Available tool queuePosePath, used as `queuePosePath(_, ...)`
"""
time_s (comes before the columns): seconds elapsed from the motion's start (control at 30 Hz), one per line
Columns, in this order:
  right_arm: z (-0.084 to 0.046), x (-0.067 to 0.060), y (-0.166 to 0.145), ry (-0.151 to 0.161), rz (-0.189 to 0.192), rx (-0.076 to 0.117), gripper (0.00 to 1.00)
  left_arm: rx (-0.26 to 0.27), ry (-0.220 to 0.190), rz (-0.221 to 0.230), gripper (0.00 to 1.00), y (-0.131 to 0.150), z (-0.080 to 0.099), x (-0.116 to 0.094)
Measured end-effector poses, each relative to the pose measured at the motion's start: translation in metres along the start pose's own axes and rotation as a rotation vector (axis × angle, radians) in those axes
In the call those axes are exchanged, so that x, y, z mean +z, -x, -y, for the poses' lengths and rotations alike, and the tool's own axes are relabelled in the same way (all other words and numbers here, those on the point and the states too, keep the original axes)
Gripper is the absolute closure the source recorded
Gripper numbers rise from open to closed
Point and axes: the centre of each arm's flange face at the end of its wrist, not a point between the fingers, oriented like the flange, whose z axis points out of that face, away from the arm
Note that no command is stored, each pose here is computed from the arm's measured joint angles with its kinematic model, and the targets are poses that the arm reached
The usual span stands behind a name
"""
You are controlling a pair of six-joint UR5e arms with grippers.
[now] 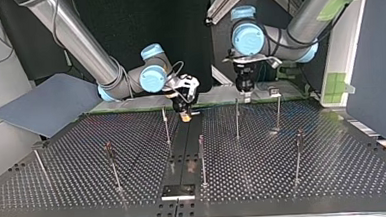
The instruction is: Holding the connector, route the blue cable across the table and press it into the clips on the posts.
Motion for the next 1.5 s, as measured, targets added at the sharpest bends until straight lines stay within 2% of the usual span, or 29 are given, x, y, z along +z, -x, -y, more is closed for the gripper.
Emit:
queuePosePath(0.2, -0.004, 0.001, -0.001, 0.006, -0.002, 0.002, 1.0, -0.034, -0.065, 0.035, 0.02, 0.014, 0.023, -0.018)
queuePosePath(0.37, -0.008, 0.001, -0.002, 0.01, -0.004, 0.004, 1.0, -0.035, -0.138, 0.032, 0.02, 0.008, 0.045, -0.029)
queuePosePath(0.6, -0.012, 0.002, -0.003, 0.013, -0.006, 0.005, 1.0, -0.025, -0.196, 0.031, 0.02, -0.001, 0.076, -0.031)
queuePosePath(0.73, -0.013, 0.002, -0.003, 0.012, -0.005, 0.006, 1.0, -0.028, -0.195, 0.038, 0.02, -0.004, 0.085, -0.021)
queuePosePath(0.97, -0.014, 0.003, -0.003, 0.005, -0.004, 0.007, 1.0, -0.029, -0.154, 0.033, 0.02, -0.007, 0.086, 0.006)
queuePosePath(1.23, -0.018, 0.003, -0.004, 0.008, -0.006, 0.008, 1.0, -0.037, -0.16, 0.046, 0.02, -0.012, 0.095, 0.032)
queuePosePath(1.4, -0.02, 0.003, -0.005, 0.01, -0.008, 0.01, 1.0, -0.021, -0.15, 0.011, 0.02, -0.029, 0.095, 0.041)
queuePosePath(1.5, -0.021, 0.003, -0.005, 0.01, -0.006, 0.01, 1.0, -0.002, -0.122, -0.025, 0.02, -0.043, 0.09, 0.043)
